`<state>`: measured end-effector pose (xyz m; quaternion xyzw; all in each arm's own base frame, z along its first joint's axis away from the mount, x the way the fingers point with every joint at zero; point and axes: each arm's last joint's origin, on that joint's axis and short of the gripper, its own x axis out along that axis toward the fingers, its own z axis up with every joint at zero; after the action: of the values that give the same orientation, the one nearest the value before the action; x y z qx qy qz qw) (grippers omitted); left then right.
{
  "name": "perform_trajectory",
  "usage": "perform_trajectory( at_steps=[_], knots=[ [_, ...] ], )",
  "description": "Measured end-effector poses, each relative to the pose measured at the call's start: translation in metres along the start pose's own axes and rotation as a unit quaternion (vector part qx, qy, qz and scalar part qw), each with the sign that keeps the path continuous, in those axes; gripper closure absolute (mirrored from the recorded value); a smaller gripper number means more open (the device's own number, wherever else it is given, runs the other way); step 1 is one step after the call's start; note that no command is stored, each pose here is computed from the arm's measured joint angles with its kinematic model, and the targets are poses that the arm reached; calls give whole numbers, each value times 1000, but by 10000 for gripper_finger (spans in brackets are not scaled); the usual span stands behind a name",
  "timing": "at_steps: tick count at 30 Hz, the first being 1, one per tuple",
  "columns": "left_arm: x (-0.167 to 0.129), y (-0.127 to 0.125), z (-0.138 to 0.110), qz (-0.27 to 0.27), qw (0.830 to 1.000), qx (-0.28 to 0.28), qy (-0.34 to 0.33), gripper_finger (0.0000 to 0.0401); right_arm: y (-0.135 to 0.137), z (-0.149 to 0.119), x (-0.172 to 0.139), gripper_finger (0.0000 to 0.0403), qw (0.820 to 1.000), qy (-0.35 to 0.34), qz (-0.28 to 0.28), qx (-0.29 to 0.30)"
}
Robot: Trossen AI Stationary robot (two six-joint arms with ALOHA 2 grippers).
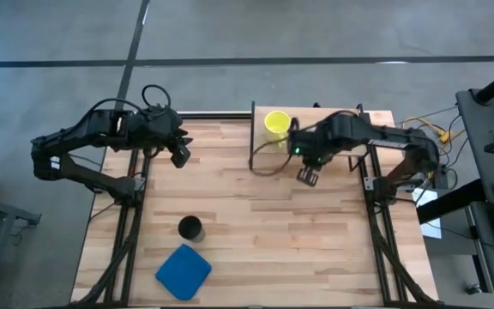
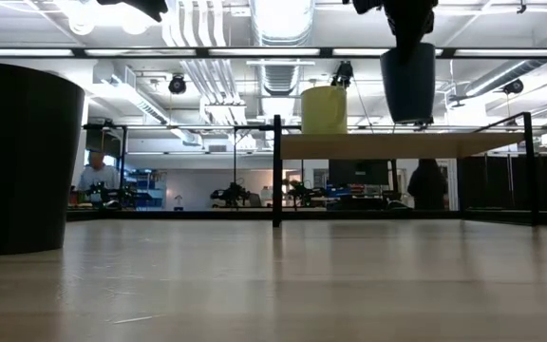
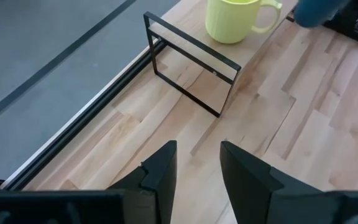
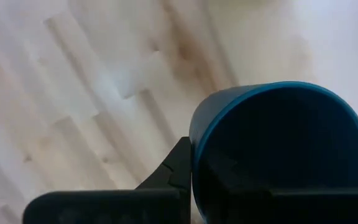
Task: Stack small to large cups/mugs on shelf
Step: Put the blue cup on the shelf
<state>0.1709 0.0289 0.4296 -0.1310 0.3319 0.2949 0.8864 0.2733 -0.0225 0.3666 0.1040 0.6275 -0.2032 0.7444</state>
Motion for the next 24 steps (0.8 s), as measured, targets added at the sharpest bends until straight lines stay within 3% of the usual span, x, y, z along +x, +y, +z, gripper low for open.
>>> perform_trajectory(
  at_steps=[5,13,24],
  knots=[
    [0,0,1,-1,1000,-1,-3,292,-37,6,1,394,999,-6,-32,15],
    [0,-1,2,-5,1000,-5,-11,292,-81,32,17,394,999,4,-35,20],
    [3,-3,3,-5,1000,-5,-11,292,-89,53,15,394,1000,-12,2,14]
  ],
)
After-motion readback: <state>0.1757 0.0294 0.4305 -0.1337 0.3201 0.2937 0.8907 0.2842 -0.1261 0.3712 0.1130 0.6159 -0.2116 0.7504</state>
